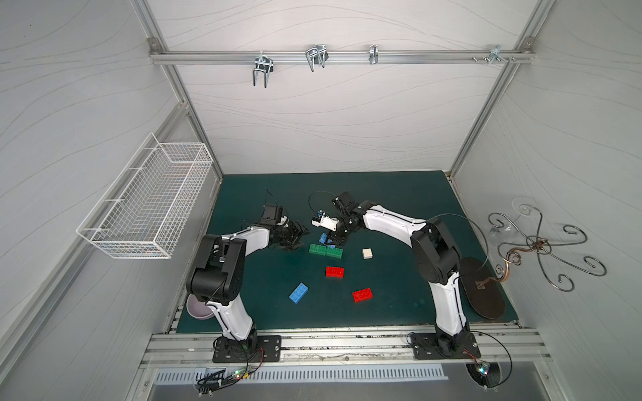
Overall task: Assemble a small pinwheel with lego
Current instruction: Assemble the lego brick with the lego brick.
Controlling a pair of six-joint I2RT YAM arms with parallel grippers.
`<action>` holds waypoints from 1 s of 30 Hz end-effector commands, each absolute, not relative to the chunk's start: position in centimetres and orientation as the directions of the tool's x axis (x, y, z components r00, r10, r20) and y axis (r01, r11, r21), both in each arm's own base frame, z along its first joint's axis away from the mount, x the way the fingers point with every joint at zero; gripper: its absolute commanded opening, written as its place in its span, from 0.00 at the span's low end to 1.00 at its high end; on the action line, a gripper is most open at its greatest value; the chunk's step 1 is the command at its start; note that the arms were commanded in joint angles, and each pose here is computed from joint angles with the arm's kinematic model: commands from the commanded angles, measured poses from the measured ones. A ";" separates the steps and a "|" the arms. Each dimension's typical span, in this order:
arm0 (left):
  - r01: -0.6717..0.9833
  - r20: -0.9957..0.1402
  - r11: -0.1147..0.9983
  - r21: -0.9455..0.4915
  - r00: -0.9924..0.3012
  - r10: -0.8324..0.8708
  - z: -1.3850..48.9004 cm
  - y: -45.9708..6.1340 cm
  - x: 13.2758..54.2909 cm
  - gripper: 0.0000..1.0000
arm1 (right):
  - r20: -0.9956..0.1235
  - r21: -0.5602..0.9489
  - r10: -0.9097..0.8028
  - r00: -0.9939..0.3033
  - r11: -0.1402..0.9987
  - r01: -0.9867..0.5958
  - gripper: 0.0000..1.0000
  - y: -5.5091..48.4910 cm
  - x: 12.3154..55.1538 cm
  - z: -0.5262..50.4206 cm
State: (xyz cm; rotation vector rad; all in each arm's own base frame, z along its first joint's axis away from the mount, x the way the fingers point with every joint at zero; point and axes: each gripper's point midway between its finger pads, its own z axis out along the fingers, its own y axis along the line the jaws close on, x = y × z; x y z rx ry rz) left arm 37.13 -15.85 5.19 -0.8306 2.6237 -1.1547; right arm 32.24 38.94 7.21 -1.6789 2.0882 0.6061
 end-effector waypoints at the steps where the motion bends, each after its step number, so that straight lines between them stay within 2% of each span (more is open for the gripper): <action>1: -0.403 0.070 0.544 -0.736 -0.845 -0.530 5.2 -16.5 37.5 0.65 | -0.534 0.108 -0.820 -0.206 0.176 -0.978 0.23 38.3 31.5 7.1; 16: -0.401 0.074 0.547 -0.735 -0.849 -0.523 4.8 -16.9 37.3 0.65 | -0.528 0.089 -0.824 -0.204 0.185 -0.979 0.23 38.2 31.7 6.1; 30: -0.410 0.095 0.524 -0.746 -0.845 -0.526 4.5 -17.0 37.5 0.65 | -0.492 0.052 -0.862 -0.123 0.111 -0.992 0.23 39.4 30.5 4.8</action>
